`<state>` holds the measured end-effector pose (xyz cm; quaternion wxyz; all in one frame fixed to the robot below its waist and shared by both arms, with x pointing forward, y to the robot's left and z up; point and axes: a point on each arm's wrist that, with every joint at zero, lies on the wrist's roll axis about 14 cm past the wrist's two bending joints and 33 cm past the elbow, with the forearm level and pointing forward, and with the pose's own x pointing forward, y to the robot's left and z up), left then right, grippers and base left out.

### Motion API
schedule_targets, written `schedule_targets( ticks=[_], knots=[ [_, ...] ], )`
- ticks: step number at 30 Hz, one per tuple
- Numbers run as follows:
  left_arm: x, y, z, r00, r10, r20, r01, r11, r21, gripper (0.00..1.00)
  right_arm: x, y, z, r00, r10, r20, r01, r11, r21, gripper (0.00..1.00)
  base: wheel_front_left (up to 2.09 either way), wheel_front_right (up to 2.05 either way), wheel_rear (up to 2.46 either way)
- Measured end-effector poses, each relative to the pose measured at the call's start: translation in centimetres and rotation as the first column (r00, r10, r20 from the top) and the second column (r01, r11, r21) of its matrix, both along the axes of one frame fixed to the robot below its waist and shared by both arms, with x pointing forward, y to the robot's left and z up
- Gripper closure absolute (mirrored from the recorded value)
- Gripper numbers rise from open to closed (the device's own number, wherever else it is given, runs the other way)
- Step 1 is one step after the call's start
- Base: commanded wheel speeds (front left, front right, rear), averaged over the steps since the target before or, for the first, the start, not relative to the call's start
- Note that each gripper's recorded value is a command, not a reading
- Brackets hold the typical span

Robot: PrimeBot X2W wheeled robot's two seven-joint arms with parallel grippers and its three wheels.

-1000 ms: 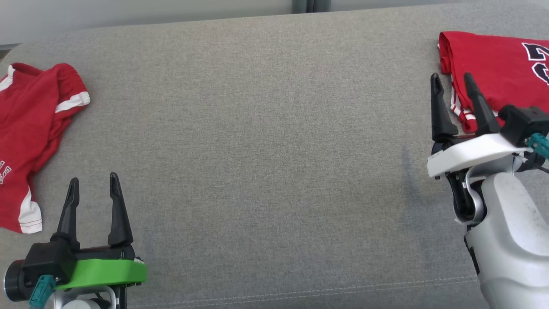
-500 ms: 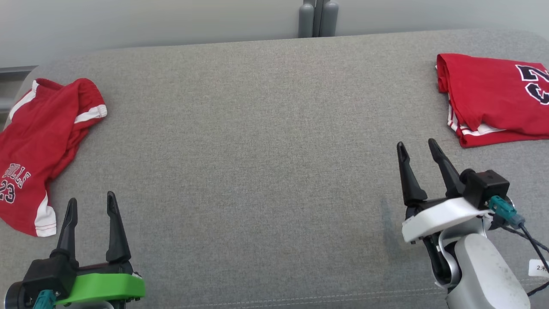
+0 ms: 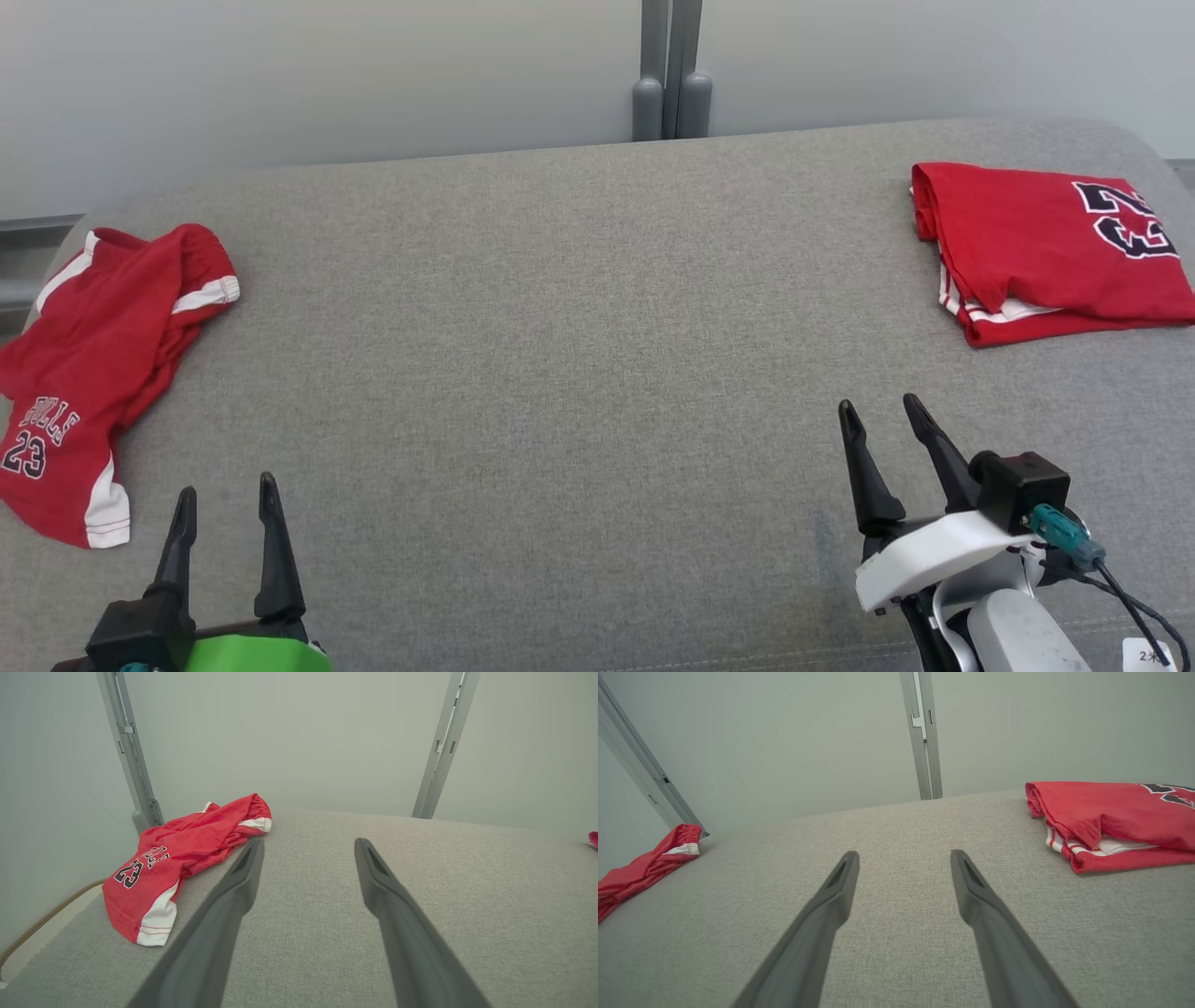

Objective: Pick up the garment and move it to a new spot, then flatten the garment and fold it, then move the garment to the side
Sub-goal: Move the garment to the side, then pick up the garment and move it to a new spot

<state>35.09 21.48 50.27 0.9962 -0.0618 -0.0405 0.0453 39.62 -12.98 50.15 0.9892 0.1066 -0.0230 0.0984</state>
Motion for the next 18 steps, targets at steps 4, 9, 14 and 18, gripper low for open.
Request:
schedule_targets(
  ticks=[4,9,14,18],
  knots=[
    [-0.5,-0.3,-0.4,1.000,-0.010,-0.012,0.010,1.000,0.009,0.00,-0.6,-0.1,0.0,1.000,-0.004,-0.003,0.004,1.000,-0.002,0.00,0.00,0.00,0.00],
    [-0.7,-0.6,-0.4,1.000,-0.021,-0.011,0.021,1.000,0.008,0.00,-1.0,-0.2,0.5,1.000,-0.006,0.006,0.006,1.000,-0.003,0.00,0.00,0.00,0.00],
    [-0.6,-1.5,-0.6,0.998,-0.057,-0.018,0.057,0.998,0.016,0.00,-1.2,-0.1,0.5,1.000,-0.006,0.006,0.006,1.000,-0.003,0.00,0.00,0.00,0.00],
    [-0.6,-1.5,-0.5,0.998,-0.061,-0.016,0.062,0.998,0.025,0.00,-1.3,-0.2,0.5,1.000,-0.007,0.009,0.007,1.000,-0.010,0.00,0.00,0.00,0.00]
  ],
)
